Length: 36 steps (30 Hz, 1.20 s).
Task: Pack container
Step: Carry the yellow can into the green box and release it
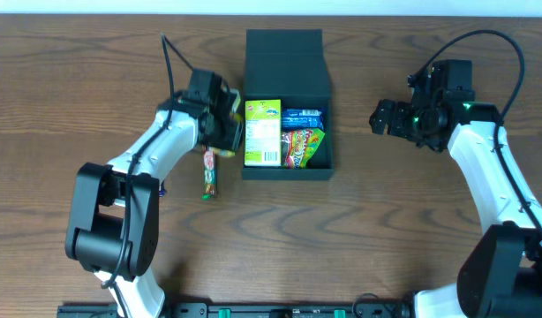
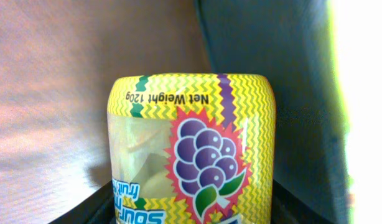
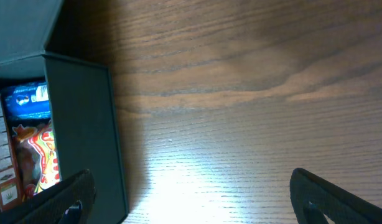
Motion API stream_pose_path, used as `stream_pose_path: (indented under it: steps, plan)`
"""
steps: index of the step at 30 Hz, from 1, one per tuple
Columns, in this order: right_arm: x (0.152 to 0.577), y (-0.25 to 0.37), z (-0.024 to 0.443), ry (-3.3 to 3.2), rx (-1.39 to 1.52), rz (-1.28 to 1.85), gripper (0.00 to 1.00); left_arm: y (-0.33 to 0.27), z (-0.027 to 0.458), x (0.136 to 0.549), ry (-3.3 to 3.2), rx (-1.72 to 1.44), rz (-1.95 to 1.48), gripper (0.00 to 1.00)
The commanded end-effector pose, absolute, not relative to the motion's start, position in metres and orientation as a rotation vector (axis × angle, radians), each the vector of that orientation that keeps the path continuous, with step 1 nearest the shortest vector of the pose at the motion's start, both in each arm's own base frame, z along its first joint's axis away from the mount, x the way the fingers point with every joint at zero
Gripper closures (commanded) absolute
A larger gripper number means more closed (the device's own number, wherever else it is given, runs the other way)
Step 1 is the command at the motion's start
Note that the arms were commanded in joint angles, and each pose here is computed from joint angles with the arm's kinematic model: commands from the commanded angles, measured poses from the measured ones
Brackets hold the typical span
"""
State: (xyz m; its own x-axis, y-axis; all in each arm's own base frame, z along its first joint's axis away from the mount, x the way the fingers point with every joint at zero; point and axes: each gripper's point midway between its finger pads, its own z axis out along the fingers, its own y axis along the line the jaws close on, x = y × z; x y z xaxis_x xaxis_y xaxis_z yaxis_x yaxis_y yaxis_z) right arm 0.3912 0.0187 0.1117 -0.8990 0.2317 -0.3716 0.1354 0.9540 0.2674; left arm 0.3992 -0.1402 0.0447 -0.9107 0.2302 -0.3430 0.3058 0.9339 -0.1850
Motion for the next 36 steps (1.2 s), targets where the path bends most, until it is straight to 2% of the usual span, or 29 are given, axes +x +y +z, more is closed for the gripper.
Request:
stream_pose_path:
  steps: [1, 8, 19, 23, 30, 36]
  plan:
    - [0.394, 0.016, 0.119, 2.678, 0.273, 0.334, 0.01, -0.133, 0.08, 0.428, 2.697, 0.367, -0.22, 0.48]
    - [0.394, 0.016, 0.119, 2.678, 0.273, 0.334, 0.01, -0.129, 0.134, 0.451, 2.652, 0.232, -0.175, 0.51]
    - [0.398, 0.016, 0.121, 2.659, 0.268, 0.333, 0.01, -0.14, 0.136, 0.433, 2.73, 0.187, -0.299, 0.52]
    - [0.402, 0.016, 0.123, 2.642, 0.264, 0.332, 0.01, -0.162, 0.142, 0.432, 2.721, 0.128, -0.461, 0.54]
    - [0.401, 0.001, 0.12, 2.647, 0.303, 0.23, 0.01, -0.253, 0.162, 0.419, 2.63, 0.184, -0.637, 0.53]
    - [0.397, -0.013, 0.117, 2.66, 0.356, 0.178, 0.01, -0.294, 0.159, 0.4, 2.629, 0.181, -0.618, 0.56]
